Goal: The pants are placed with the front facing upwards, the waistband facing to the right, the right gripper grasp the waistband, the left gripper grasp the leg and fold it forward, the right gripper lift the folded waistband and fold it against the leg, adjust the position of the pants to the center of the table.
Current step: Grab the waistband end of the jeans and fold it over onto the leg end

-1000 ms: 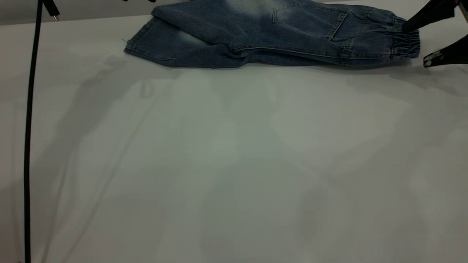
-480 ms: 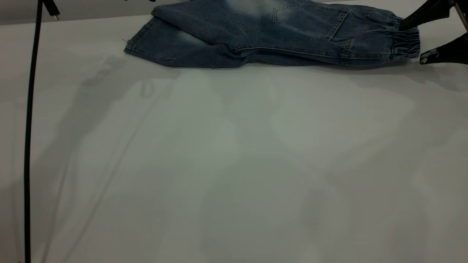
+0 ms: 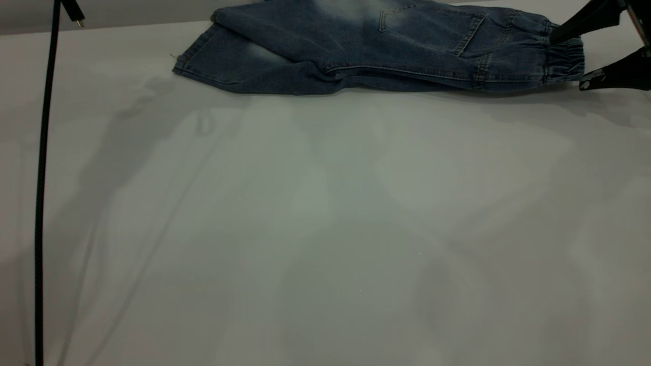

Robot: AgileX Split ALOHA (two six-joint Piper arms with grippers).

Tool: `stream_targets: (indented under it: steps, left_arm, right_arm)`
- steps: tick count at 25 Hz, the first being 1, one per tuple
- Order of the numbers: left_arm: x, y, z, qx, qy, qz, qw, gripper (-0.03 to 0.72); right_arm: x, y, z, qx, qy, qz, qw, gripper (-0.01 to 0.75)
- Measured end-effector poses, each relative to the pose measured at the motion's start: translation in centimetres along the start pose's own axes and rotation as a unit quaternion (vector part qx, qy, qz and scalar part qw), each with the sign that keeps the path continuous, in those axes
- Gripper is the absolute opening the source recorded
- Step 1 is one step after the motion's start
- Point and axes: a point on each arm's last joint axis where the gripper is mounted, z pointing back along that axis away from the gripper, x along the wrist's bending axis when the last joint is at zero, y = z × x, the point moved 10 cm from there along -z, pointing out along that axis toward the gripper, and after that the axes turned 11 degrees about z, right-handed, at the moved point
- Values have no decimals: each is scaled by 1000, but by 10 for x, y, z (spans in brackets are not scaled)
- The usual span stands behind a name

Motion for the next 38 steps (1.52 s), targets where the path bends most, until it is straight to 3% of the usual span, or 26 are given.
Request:
stream_targets:
  steps: [12,24,28,38]
  left_arm:
    - [0,0,0,0,0,0,1000,477]
    - [0,-1,0,-1,-1,0,1000,477]
    - [0,-1,0,-1,-1,0,1000,477]
    - [0,-1,0,-2,-1,0,1000,477]
  right_arm:
    - [-6,-8,-10,-30,-9,-22,999,563]
    - [-6,-16,-19,-65,-49,-47,996,542]
    - [-6,-15,-19,-64,-48,-46,996,453]
    - [-5,-13,-19,-59,-50,-29,997,64]
